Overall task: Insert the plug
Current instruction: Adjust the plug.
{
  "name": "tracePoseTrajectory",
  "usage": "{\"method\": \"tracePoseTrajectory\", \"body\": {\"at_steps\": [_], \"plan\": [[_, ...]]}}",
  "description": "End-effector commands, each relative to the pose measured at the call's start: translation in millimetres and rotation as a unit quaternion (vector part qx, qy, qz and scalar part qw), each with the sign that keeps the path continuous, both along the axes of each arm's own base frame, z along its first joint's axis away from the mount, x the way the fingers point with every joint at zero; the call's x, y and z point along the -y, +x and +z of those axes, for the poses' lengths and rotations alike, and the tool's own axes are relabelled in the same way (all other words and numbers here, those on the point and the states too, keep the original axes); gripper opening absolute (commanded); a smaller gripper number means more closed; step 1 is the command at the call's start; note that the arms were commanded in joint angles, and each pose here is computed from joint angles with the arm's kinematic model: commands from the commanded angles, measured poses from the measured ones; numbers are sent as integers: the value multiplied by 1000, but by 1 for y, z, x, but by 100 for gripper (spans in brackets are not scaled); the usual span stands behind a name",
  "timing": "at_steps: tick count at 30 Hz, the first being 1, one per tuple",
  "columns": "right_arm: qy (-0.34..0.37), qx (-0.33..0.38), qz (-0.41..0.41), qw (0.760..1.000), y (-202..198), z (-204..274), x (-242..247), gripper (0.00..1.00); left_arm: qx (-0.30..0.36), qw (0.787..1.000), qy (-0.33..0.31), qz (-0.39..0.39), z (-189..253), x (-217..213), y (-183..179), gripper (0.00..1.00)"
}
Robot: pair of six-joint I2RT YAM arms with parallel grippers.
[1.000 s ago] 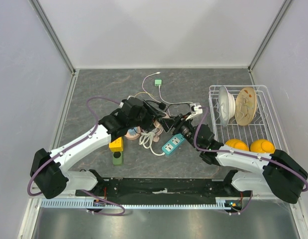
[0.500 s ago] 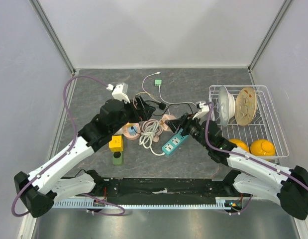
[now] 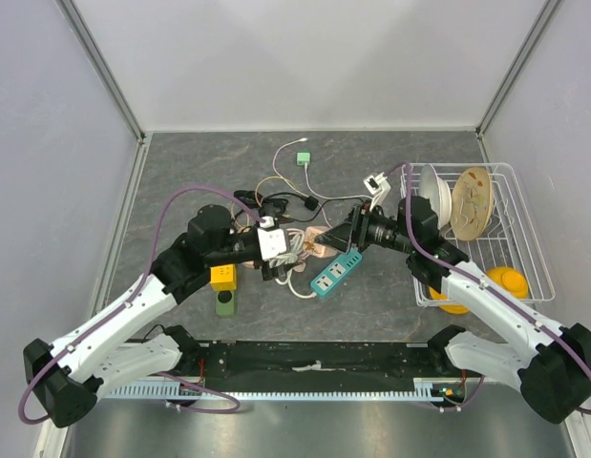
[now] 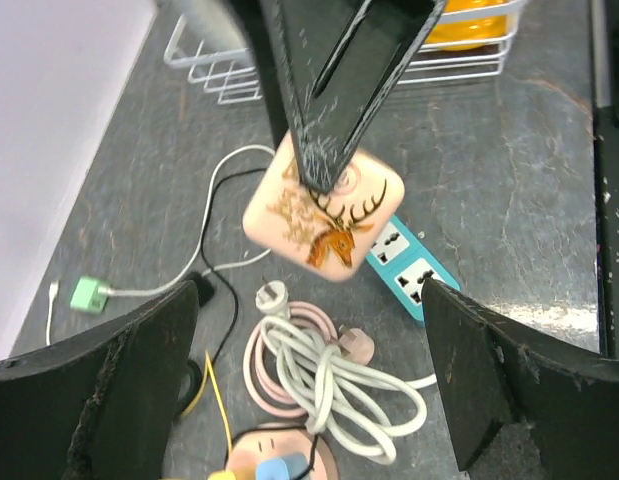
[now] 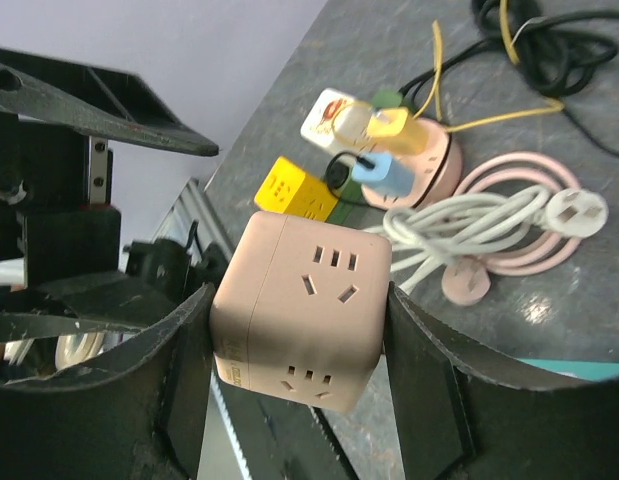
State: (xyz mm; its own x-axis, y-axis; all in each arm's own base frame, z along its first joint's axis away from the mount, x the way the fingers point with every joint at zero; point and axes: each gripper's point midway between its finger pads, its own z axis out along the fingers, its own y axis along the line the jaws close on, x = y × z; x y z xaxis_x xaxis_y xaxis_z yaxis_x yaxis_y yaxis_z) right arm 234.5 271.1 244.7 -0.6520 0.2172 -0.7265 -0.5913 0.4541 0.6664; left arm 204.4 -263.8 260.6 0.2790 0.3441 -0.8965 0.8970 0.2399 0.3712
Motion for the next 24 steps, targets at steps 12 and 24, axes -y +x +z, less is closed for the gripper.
{"method": "tracePoseTrajectory", "body": {"at_steps": [12, 24], "plan": [[-1, 18, 108, 994, -26, 16, -13, 0, 69, 983, 62, -160, 8, 43, -21, 96], [2, 5, 88, 996, -15, 12, -16, 0, 61, 980, 124, -141, -15, 50, -16, 94]]}}
